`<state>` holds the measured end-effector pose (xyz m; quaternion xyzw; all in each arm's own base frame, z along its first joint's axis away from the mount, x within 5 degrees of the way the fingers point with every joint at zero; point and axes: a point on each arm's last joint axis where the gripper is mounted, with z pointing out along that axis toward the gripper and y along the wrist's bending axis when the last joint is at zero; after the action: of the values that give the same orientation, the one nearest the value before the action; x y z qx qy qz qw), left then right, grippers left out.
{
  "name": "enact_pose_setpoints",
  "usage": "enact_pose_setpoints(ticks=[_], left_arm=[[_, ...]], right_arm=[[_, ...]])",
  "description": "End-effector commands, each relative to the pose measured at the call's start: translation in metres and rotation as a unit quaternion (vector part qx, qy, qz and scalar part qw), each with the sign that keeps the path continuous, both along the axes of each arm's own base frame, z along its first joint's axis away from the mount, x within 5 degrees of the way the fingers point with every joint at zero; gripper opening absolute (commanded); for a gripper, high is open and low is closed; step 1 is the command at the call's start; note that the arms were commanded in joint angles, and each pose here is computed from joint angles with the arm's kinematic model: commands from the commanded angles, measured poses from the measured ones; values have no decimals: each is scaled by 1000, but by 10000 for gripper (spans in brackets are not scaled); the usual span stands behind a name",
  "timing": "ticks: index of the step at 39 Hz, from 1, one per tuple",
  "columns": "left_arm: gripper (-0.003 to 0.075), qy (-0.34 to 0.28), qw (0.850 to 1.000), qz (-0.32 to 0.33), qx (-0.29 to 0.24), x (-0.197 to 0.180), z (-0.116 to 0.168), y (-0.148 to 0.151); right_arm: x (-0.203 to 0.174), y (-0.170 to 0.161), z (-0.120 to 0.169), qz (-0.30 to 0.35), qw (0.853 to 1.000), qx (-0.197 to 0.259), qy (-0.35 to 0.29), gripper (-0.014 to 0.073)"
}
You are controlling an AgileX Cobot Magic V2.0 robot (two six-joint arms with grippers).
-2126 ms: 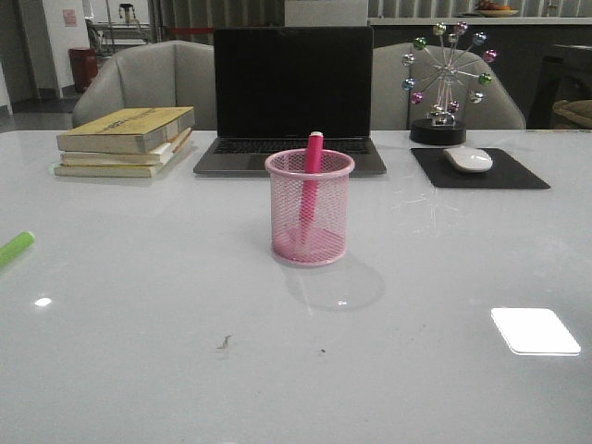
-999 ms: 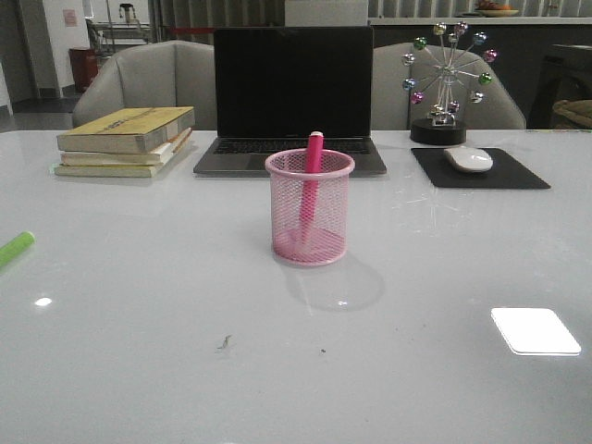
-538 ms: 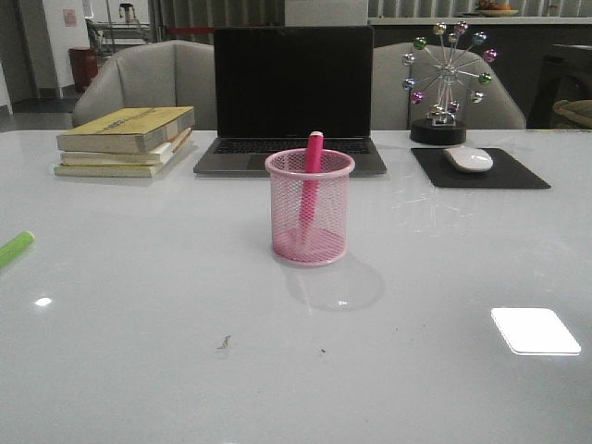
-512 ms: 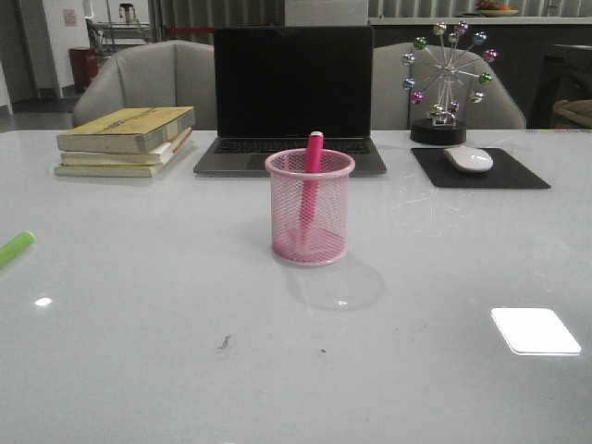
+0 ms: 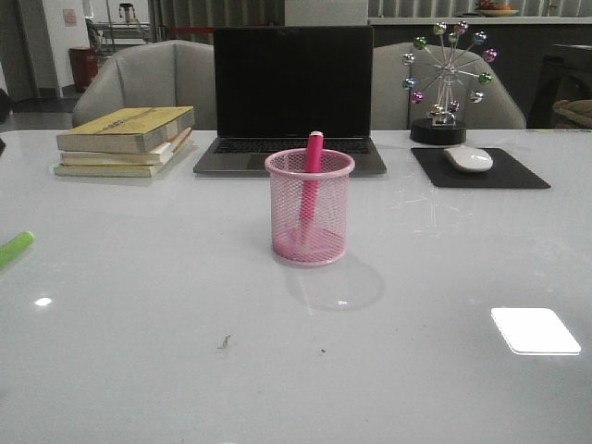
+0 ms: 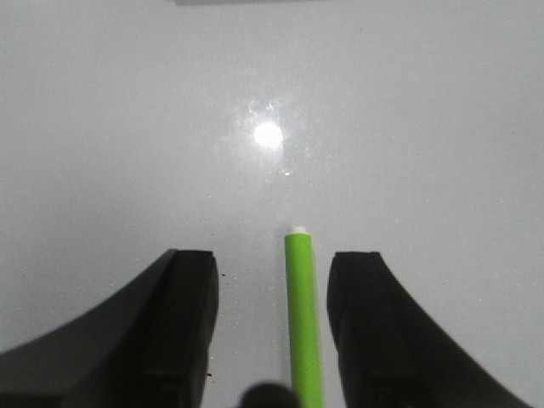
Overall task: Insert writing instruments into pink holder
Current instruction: 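Lower the left gripper over the lime-green marker and close on it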
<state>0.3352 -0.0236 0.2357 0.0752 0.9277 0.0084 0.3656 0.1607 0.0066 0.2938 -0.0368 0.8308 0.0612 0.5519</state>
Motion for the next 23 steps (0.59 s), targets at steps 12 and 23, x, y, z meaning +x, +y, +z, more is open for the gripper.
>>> enact_pose_setpoints(ticks=[12, 23], left_arm=[[378, 26, 999, 20, -29, 20, -26, -3], [378, 62, 997, 22, -30, 17, -34, -3]], right_arm=[[3, -2, 12, -17, 999, 6, -31, 309], [3, -2, 12, -17, 999, 6, -31, 309]])
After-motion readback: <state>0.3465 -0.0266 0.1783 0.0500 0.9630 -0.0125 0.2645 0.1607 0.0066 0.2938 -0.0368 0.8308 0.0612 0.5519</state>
